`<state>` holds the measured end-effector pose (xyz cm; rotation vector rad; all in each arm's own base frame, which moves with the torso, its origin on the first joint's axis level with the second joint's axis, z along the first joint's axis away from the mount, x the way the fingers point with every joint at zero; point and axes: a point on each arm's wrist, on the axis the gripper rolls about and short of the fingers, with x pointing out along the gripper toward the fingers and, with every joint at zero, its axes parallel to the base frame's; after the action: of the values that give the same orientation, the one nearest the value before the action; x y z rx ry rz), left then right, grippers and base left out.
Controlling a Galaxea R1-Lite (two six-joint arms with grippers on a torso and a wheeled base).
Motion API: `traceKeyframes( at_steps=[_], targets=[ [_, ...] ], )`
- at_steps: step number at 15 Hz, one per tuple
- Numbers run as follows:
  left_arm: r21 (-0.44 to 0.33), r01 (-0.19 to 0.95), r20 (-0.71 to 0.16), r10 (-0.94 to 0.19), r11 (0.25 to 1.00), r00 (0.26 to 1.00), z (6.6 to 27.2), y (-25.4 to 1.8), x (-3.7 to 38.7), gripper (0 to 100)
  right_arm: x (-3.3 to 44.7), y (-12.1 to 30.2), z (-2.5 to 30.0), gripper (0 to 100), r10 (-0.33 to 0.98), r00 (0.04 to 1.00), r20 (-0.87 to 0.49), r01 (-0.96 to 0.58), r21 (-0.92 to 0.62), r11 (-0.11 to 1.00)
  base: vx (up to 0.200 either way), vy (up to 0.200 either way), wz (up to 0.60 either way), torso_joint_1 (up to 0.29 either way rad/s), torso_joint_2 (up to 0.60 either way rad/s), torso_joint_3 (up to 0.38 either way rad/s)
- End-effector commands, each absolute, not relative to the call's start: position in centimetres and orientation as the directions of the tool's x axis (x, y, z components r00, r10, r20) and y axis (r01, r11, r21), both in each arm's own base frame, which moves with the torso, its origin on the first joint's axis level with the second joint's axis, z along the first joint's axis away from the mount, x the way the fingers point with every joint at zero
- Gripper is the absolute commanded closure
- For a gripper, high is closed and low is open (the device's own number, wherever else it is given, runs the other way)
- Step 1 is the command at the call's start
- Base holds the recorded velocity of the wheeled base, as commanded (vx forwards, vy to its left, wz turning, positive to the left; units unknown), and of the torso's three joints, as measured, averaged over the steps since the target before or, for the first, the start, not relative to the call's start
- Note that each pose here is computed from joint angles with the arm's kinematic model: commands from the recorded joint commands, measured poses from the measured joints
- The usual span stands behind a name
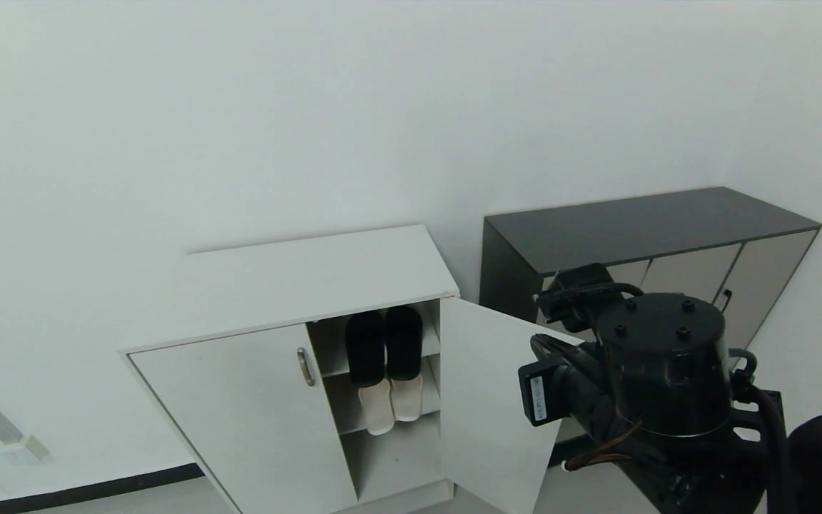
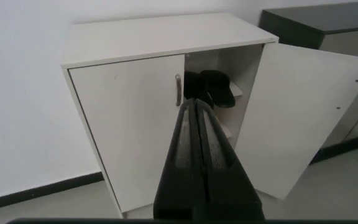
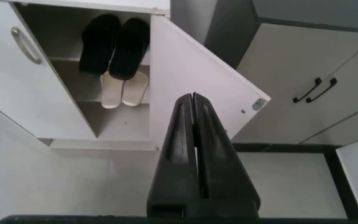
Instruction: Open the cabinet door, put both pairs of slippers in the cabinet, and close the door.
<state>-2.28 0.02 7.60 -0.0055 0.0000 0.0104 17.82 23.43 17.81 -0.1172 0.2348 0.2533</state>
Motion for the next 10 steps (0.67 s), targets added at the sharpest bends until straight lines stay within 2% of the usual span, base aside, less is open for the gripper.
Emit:
traceKeyframes(
  at_steps=[1,7,10],
  targets=[
    [-0.006,-0.011,0.0,0.011,1.0,1.0,7.6,0.0,-2.3,100,17.8,23.4,17.8,100,0.234,0.941,-0.244,-0.261,-0.085,0.962,0.0,0.0,0.0,0.0,0.0,0.0],
    [-0.006,-0.009,0.0,0.009,1.0,1.0,7.6,0.0,-2.3,100,18.3,23.6,17.2,100,0.221,0.941,-0.258,-0.253,-0.099,0.962,-0.2,0.0,0.0,0.0,0.01,-0.001],
    [-0.006,-0.009,0.0,0.009,1.0,1.0,7.6,0.0,-2.3,100,20.7,22.6,17.7,100,0.159,0.957,-0.242,-0.182,-0.074,0.981,0.0,0.0,0.0,0.0,0.0,0.0]
  ],
)
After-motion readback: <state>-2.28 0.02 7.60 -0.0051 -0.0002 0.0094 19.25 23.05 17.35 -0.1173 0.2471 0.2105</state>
